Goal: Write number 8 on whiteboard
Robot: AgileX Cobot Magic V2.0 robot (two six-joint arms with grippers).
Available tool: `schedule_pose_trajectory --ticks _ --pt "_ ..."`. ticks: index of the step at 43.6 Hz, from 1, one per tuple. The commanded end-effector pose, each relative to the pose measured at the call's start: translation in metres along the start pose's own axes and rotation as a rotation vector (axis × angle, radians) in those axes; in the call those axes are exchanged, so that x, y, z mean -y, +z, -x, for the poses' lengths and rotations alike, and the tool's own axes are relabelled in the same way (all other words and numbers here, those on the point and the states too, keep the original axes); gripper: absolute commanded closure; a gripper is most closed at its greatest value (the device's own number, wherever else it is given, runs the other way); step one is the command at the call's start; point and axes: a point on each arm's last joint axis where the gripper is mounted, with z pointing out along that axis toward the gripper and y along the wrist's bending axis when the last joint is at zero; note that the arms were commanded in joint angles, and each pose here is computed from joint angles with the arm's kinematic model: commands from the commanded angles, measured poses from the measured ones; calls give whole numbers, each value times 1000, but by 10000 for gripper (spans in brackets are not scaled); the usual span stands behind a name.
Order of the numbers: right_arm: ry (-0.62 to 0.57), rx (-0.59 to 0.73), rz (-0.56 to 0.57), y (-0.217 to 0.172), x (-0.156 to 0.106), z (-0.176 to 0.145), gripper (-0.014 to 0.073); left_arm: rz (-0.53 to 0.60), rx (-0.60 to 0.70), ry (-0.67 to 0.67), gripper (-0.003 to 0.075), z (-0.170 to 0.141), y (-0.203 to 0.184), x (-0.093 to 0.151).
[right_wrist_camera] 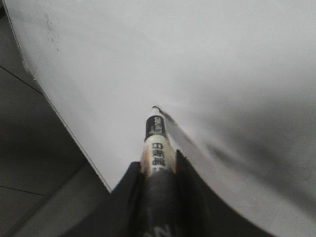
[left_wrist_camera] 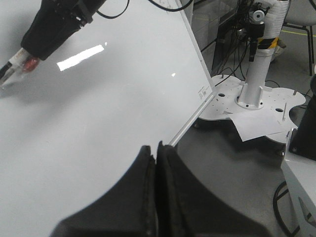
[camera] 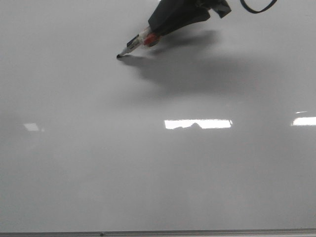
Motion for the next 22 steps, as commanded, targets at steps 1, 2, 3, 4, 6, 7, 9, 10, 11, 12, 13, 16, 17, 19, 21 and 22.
schedule_pose_trajectory --ticks 1,2,3,4,6,7,9,10,11,12,13,16,17,19,21,22 --pt "-32 77 26 -5 -16 18 665 20 93 -26 741 15 -2 -2" --pt "-36 64 27 -1 -16 16 664 20 93 -26 741 15 -2 -2" --pt "-41 56 28 1 -17 15 664 20 93 -26 741 15 -2 -2" --pt "-50 44 26 4 -17 13 664 20 93 -26 741 15 -2 -2" --pt "-62 25 20 7 -16 11 664 20 93 -26 741 15 -2 -2" --pt "-67 16 14 9 -15 9 664 20 93 -26 741 15 -2 -2" --pt "-66 3 7 10 -14 7 659 20 93 -26 741 15 -2 -2" --pt "-72 -8 0 10 -13 5 655 20 93 -26 741 15 -2 -2" --pt "-79 -20 -9 9 -11 4 656 20 93 -26 741 15 -2 -2" --pt "-80 -28 -12 9 -10 3 656 20 93 -26 741 15 -2 -2" --pt "-89 -42 -22 9 -9 2 656 20 93 -26 741 15 -2 -2" --pt "-87 -67 -50 5 -3 0 656 20 93 -26 741 15 -2 -2" --pt "-86 -71 -56 3 -1 -1 656 20 93 -26 741 15 -2 -2" --pt "-82 -64 -71 -2 2 -1 656 20 93 -26 741 15 -2 -2" --pt "-71 -60 -84 -8 6 -2 656 20 93 -26 741 15 -2 -2" --pt "-66 -58 -90 -11 8 -3 656 20 93 -26 741 15 -2 -2"
